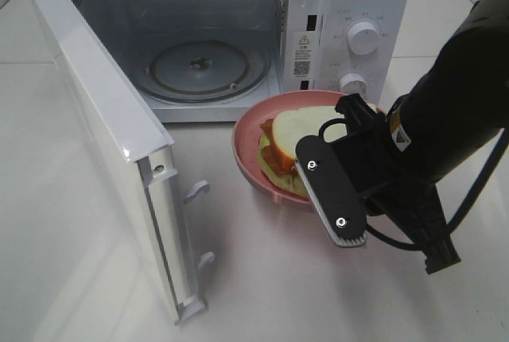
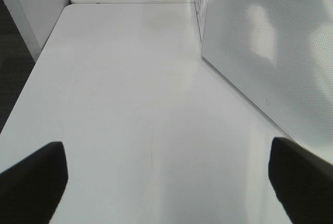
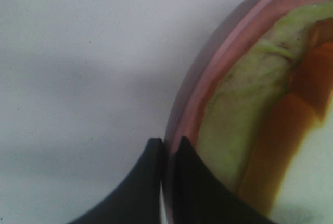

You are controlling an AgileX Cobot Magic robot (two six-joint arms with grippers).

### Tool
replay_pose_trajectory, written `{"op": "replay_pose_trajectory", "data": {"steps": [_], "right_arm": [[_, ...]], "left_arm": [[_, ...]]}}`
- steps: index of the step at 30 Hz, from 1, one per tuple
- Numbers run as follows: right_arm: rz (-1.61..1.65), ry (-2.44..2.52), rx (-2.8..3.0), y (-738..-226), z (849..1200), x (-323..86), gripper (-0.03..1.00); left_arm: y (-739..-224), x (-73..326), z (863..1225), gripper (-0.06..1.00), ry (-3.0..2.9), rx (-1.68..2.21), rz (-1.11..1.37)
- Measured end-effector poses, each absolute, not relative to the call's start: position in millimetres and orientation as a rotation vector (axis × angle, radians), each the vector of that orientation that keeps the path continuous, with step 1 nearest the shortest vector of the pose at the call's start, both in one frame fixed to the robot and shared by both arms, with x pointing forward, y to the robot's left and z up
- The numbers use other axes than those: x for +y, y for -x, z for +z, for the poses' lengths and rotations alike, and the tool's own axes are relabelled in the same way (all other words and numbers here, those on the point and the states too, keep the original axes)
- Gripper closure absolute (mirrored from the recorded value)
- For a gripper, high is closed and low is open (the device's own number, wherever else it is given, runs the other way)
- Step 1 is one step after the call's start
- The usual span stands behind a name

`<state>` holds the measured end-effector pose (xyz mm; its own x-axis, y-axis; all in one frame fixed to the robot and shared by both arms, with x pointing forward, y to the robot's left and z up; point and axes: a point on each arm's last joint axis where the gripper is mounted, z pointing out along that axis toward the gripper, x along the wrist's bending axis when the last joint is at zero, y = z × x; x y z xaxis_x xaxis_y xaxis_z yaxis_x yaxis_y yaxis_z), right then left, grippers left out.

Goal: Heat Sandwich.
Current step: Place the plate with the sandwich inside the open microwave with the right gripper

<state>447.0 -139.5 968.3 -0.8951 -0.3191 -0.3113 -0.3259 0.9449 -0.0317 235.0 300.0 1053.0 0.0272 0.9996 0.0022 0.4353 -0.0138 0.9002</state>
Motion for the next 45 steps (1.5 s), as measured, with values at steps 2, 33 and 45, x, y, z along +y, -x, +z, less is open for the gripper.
{"op": "replay_pose_trajectory", "data": {"steps": [2, 33, 45], "right_arm": [[0.037, 0.486, 2.783, -448.5, 968.3, -140.9, 0.92], [0.16, 0.837, 2.63, -479.1, 984.7, -156.9, 0.93], [0.246, 0.822, 2.645, -476.9, 985.6, -152.9, 0.93]], "left_arm": [[-235.0, 300.0, 1053.0, -0.05, -1.551, 1.508, 0.948], [-235.0, 300.0, 1053.0, -0.05, -1.551, 1.508, 0.948], [-235.0, 300.0, 1053.0, -0.05, -1.551, 1.508, 0.948]]}}
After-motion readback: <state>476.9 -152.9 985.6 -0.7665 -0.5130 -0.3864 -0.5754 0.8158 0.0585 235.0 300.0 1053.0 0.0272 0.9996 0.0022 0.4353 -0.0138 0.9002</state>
